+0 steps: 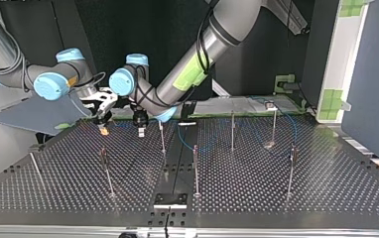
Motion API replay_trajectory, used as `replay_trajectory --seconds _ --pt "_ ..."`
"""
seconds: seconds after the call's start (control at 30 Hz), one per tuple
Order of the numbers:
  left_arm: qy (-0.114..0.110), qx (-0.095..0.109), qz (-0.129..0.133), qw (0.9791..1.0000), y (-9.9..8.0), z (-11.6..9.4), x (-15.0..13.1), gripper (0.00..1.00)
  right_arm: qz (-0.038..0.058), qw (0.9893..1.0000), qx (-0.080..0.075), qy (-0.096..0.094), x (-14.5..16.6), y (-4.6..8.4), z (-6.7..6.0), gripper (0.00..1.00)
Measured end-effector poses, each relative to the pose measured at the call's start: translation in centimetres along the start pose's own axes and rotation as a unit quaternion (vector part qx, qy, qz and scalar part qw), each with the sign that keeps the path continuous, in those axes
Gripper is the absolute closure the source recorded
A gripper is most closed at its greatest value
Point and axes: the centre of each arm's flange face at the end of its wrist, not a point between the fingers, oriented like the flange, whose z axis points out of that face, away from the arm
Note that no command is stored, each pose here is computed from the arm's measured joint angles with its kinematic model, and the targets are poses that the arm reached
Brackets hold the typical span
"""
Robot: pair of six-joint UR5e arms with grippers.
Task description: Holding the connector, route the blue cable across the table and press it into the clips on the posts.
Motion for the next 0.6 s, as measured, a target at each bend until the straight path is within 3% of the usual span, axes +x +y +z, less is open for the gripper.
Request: replay_trajectory --seconds 0.03,0.1,0.13,0.2,0.23,0.27,0.3,0.33,0.37,0.6 --pt "0.0 -0.001 0.001 1.0 0.05 -0.02 0.08 0.01 0.0 1.0 0.0 0.0 0.02 0.05 0.0 1.0" --pt "0.001 -0.002 0.004 1.0 0.12 -0.13 0.25 0.27 0.0001 1.0 -0.001 0.001 0.07 0.18 0.0 1.0" --pt "0.001 -0.003 0.006 1.0 0.14 -0.17 0.3 0.27 0.0001 1.0 -0.002 0.001 0.09 0.23 0.0 1.0" --pt "0.0 -0.005 0.01 0.9999 0.15 -0.27 0.38 0.52 0.0003 1.0 -0.003 0.002 0.14 0.36 -0.01 1.0" --pt "0.0 -0.005 0.012 0.9999 0.13 -0.31 0.41 0.52 0.0003 1.0 -0.003 0.002 0.15 0.41 -0.01 1.0" --pt "0.0 -0.006 0.013 0.9999 0.1 -0.37 0.43 0.72 0.0004 1.0 -0.003 0.002 0.16 0.45 0.0 1.0" --pt "0.0 -0.005 0.014 0.9999 0.06 -0.42 0.45 0.84 0.0005 1.0 -0.004 0.003 0.18 0.5 0.0 1.0" --pt "0.0 -0.005 0.014 0.9999 0.03 -0.46 0.47 0.84 0.0006 1.0 -0.004 0.003 0.2 0.55 0.0 1.0" --pt "0.001 -0.005 0.014 0.9999 -0.03 -0.52 0.49 0.97 0.0007 1.0 -0.004 0.003 0.22 0.6 0.0 1.0" --pt "0.003 -0.004 0.011 0.9999 -0.2 -0.77 0.5 1.0 0.0015 1.0 -0.007 0.004 0.32 0.94 -0.01 1.0"
